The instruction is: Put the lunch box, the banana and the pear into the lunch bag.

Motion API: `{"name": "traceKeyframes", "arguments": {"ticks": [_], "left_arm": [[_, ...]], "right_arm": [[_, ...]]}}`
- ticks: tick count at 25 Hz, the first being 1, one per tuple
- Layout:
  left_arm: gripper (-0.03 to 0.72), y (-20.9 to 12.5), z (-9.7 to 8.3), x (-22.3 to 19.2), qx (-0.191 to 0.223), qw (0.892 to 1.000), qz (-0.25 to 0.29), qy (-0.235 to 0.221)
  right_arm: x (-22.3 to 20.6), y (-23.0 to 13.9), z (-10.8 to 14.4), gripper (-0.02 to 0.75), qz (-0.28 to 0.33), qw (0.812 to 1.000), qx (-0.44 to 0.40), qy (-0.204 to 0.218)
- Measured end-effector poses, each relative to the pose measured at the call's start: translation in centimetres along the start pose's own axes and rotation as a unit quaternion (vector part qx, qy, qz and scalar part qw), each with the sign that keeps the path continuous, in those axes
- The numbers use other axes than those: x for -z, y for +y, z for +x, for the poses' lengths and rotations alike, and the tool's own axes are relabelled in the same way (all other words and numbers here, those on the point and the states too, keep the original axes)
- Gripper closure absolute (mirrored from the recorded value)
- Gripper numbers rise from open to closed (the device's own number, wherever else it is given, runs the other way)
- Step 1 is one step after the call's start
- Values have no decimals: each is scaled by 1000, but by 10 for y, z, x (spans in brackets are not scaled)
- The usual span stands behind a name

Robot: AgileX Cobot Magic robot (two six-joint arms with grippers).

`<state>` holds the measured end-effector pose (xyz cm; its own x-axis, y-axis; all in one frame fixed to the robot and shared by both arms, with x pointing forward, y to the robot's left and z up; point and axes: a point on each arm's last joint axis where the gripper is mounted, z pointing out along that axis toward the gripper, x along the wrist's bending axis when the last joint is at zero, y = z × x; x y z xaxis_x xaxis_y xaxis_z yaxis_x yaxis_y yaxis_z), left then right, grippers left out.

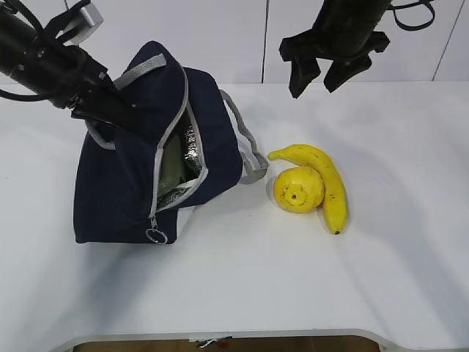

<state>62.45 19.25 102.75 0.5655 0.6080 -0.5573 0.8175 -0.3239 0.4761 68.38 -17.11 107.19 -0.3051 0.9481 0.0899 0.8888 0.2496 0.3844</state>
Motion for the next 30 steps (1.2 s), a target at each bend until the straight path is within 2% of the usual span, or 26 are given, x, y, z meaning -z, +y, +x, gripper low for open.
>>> {"name": "traceKeyframes", "arguments": {"ticks": [8,19,30], "left_arm": [[670,-1,0,1,1,1000,4,-4],[670,-1,0,1,9,1000,5,-5],[670,-1,0,1,10,1000,6,-5]], "right_arm": [[-28,-3,-16,220,32,997,-5,-72],[-87,-12,-23,220,93,993,-11,-74],[-104,-16,-24,236,110,991,-14,-71]]}}
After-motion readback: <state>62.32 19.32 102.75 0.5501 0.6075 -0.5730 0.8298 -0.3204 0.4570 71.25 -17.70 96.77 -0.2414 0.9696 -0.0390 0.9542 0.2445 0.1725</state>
